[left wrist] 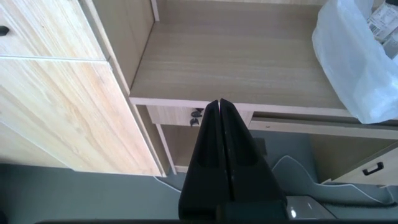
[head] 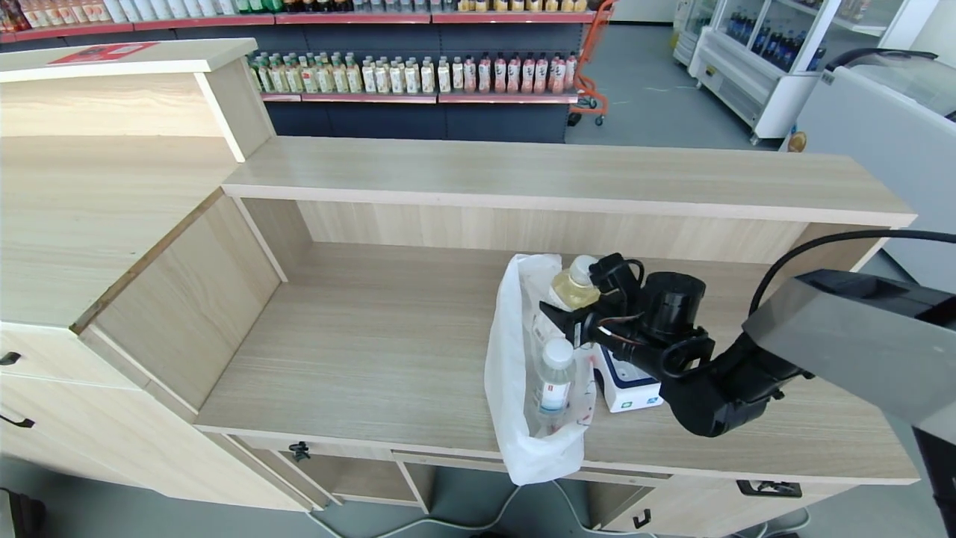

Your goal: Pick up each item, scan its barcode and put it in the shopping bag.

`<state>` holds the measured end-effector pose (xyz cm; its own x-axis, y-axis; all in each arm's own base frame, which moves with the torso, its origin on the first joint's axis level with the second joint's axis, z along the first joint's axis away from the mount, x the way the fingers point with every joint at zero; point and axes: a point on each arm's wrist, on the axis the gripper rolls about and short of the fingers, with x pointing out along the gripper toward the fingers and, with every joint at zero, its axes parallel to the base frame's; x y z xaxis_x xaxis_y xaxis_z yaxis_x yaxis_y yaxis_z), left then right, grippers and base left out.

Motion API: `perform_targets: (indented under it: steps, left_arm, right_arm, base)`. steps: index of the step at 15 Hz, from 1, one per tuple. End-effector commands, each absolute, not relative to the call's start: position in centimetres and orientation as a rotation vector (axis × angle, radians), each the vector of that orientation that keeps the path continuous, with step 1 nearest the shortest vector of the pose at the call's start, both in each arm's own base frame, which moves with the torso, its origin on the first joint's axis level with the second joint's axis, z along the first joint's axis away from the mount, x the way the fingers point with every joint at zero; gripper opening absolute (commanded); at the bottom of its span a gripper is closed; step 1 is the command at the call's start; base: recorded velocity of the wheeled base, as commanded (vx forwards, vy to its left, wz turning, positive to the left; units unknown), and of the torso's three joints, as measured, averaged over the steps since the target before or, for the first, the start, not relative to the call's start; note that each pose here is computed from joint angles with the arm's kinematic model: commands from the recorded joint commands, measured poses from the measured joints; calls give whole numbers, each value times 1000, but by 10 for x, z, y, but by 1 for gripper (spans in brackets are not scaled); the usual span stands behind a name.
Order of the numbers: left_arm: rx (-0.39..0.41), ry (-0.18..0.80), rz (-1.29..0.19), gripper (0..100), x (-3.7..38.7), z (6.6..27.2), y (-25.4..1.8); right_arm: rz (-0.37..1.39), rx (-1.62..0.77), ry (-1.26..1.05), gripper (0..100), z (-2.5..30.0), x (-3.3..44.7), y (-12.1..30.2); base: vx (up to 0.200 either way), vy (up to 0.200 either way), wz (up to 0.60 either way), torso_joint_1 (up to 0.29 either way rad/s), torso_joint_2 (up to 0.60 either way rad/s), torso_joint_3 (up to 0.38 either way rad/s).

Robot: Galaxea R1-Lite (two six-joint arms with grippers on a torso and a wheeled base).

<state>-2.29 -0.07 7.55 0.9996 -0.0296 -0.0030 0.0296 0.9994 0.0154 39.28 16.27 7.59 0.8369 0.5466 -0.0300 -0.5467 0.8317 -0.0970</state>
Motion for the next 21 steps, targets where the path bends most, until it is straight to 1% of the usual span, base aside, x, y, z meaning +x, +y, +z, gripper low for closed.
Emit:
perform_targets:
  steps: [1, 3, 8, 21]
  left_arm:
    - [15, 3, -29, 0, -23, 75, -1]
    - [15, 3, -29, 0, -23, 75, -1]
    - [15, 1, -29, 0, -23, 76, -1]
    - [18, 1, -29, 0, -23, 76, -1]
  right_arm:
    - [579, -113, 30, 0, 57, 400, 165]
    - [577, -124, 29, 0, 51, 405, 166]
    - [552, -152, -8, 0, 52, 420, 160]
    - [560, -192, -7, 0, 31, 430, 163]
  base:
    - [0, 0, 0, 0, 0, 0]
    - [0, 0, 0, 0, 0, 0]
    - [0, 0, 0, 0, 0, 0]
    - [0, 0, 0, 0, 0, 0]
